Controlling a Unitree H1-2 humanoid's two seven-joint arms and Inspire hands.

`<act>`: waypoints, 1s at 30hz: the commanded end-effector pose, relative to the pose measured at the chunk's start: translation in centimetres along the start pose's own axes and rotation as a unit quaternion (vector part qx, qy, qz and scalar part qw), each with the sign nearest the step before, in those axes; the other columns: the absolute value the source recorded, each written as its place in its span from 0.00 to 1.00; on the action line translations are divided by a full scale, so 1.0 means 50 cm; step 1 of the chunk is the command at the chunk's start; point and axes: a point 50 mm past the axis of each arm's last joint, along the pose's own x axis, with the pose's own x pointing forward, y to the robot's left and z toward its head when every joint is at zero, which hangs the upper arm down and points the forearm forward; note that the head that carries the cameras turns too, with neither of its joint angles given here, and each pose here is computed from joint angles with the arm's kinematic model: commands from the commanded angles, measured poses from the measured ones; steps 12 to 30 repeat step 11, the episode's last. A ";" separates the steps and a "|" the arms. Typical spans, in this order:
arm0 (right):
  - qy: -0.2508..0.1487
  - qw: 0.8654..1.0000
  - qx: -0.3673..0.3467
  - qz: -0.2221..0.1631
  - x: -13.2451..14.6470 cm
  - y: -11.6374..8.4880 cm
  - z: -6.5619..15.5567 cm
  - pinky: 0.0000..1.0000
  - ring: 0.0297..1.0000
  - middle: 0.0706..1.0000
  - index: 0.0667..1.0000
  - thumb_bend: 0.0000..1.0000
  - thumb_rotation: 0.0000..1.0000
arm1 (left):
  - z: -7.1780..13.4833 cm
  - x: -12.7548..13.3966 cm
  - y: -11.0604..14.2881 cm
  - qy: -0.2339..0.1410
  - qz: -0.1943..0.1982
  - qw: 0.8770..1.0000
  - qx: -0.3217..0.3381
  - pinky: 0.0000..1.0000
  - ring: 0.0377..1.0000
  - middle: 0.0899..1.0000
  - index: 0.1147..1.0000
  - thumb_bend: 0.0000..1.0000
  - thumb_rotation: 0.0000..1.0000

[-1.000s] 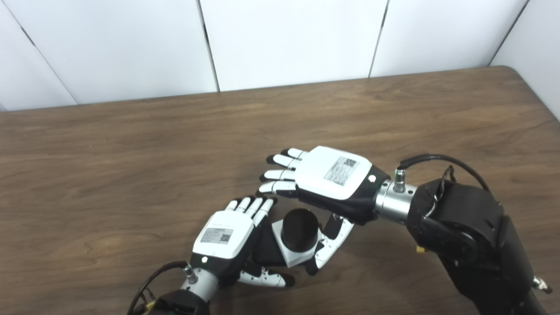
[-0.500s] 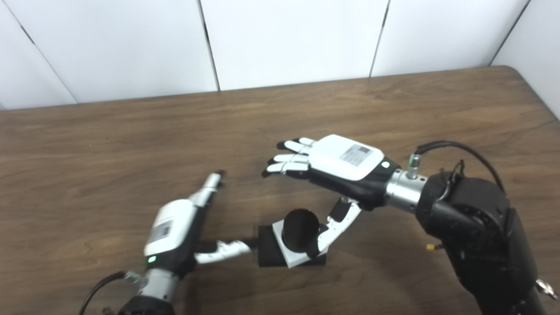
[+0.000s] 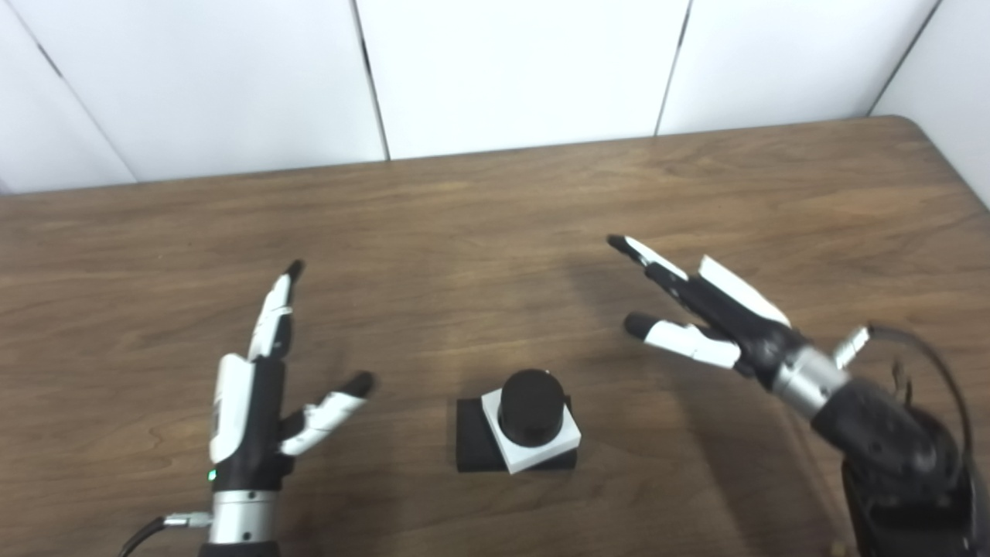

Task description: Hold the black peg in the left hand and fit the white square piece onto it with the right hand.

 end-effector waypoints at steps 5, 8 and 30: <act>-0.006 0.982 0.164 -0.098 -0.019 0.013 -0.013 1.00 1.00 1.00 1.00 0.75 1.00 | -0.002 -0.010 0.016 0.032 0.042 0.986 -0.159 0.97 0.97 1.00 0.99 0.74 1.00; 0.006 0.977 0.179 -0.114 -0.034 0.025 -0.025 1.00 1.00 1.00 1.00 0.74 1.00 | -0.003 -0.018 0.021 0.058 0.048 0.975 -0.211 1.00 0.99 1.00 1.00 0.71 1.00; 0.009 0.974 0.192 -0.121 -0.047 0.038 -0.033 1.00 1.00 1.00 1.00 0.71 1.00 | -0.010 -0.029 0.029 0.079 0.045 0.966 -0.243 1.00 1.00 1.00 1.00 0.67 1.00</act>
